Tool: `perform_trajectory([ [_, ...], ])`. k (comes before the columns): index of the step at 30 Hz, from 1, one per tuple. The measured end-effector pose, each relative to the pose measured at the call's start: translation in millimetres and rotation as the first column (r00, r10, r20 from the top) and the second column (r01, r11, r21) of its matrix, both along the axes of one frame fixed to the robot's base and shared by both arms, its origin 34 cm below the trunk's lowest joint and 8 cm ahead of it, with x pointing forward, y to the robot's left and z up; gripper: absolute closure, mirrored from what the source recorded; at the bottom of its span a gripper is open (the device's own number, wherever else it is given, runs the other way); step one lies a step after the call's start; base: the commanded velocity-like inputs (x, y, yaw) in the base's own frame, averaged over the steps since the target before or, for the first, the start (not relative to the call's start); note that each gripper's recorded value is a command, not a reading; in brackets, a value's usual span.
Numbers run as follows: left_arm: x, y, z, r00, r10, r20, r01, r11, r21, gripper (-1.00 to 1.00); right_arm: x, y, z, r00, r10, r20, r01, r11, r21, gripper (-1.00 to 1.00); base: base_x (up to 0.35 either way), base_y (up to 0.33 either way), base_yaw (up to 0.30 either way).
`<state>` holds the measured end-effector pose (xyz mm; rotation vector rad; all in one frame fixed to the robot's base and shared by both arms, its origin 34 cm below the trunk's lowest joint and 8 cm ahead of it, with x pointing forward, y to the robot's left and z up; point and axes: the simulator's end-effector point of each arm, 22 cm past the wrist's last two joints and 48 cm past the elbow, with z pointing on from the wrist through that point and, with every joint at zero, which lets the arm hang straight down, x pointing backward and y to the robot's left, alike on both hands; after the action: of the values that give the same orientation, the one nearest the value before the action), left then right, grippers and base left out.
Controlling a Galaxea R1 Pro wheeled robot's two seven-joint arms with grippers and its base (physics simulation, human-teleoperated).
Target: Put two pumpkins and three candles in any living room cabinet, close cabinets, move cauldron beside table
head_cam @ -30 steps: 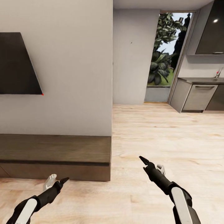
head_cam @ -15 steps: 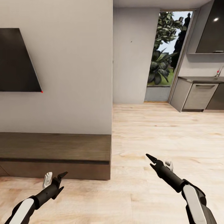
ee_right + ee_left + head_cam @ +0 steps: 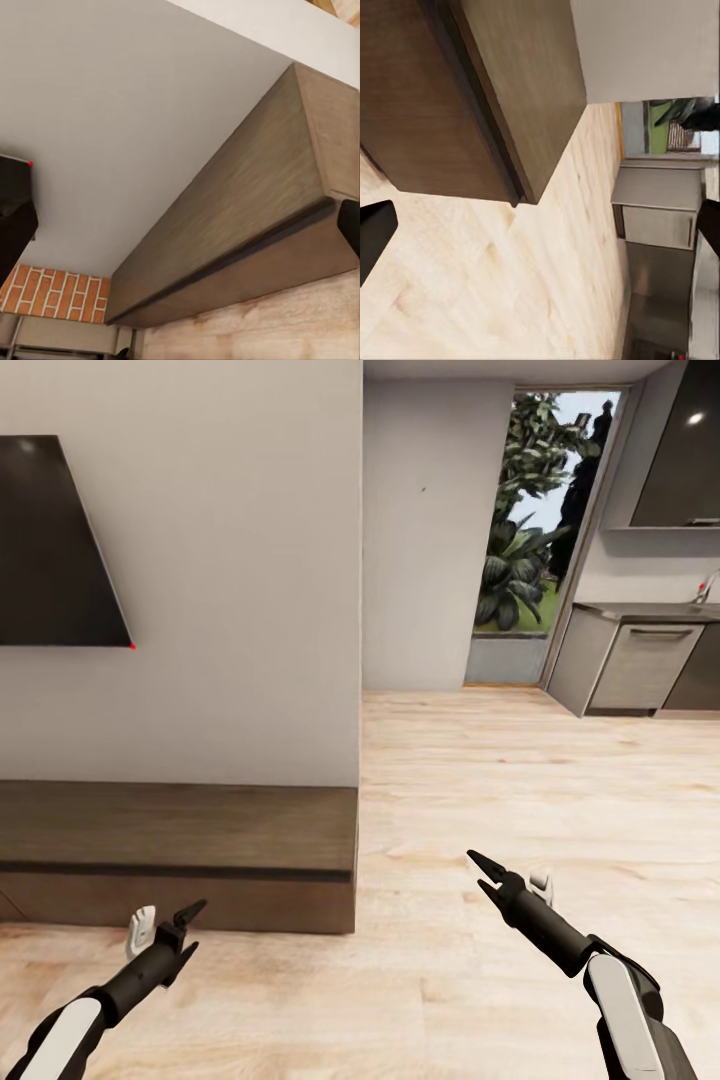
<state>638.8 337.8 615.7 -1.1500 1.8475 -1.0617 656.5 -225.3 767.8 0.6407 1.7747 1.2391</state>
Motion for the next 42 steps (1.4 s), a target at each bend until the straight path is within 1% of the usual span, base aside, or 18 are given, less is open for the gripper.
perform_trajectory([
  [2,2,3,1,1.0,0.007,0.026,-0.007,1.0,0.004,-1.0,-1,0,-4,1.0,0.001,0.001,-0.001,1.0,0.001,-1.0,0.0,0.0,0.0],
  [6,3,6,-2,0.999,0.013,0.045,-0.013,1.0,0.004,-1.0,-2,1,-7,1.0,0.006,0.016,-0.006,1.0,0.008,-1.0,0.0,0.0,0.0],
  [9,3,5,-5,0.998,0.014,0.061,-0.014,1.0,-0.001,-1.0,-3,3,3,0.997,0.02,0.068,-0.022,0.999,0.028,-1.0,0.0,0.0,0.0],
  [12,4,6,-8,0.997,0.013,0.075,-0.013,1.0,-0.002,-1.0,-5,4,5,0.995,0.029,0.098,-0.033,0.999,0.043,-1.0,0.0,0.0,0.0],
  [20,2,11,-20,0.996,0.016,0.091,-0.016,1.0,0.0,-1.0,-7,4,-7,0.993,0.028,0.113,-0.034,0.998,0.049,-1.0,0.0,0.0,0.0],
  [29,-4,15,-44,0.996,0.028,0.08,-0.029,1.0,0.002,-1.0,-10,4,-25,0.993,0.028,0.114,-0.034,0.998,0.05,-1.0,0.0,0.0,0.0],
  [32,-10,18,-61,0.997,0.047,0.056,-0.047,0.999,-0.003,-1.0,-12,5,-32,0.993,0.028,0.114,-0.034,0.998,0.051,-1.0,0.0,0.0,0.0],
  [33,-14,22,-70,0.997,0.066,0.046,-0.066,0.998,0.003,-1.0,-12,5,-33,0.993,0.029,0.115,-0.035,0.998,0.051,-1.0,0.0,0.0,0.0],
  [36,-16,30,-81,0.994,0.102,0.047,-0.103,0.994,0.023,-1.0,-13,6,-39,0.993,0.029,0.115,-0.036,0.998,0.052,-1.0,0.0,0.0,0.0],
  [39,-18,33,-89,0.993,0.11,0.048,-0.112,0.993,0.034,-1.0,-14,5,-46,0.993,0.029,0.116,-0.036,0.998,0.051,-1.0,0.0,0.0,0.0],
  [42,-19,33,-95,0.992,0.111,0.051,-0.113,0.993,0.033,-1.0,-16,6,-52,0.993,0.031,0.116,-0.037,0.998,0.052,-1.0,0.0,0.0,0.0],
])
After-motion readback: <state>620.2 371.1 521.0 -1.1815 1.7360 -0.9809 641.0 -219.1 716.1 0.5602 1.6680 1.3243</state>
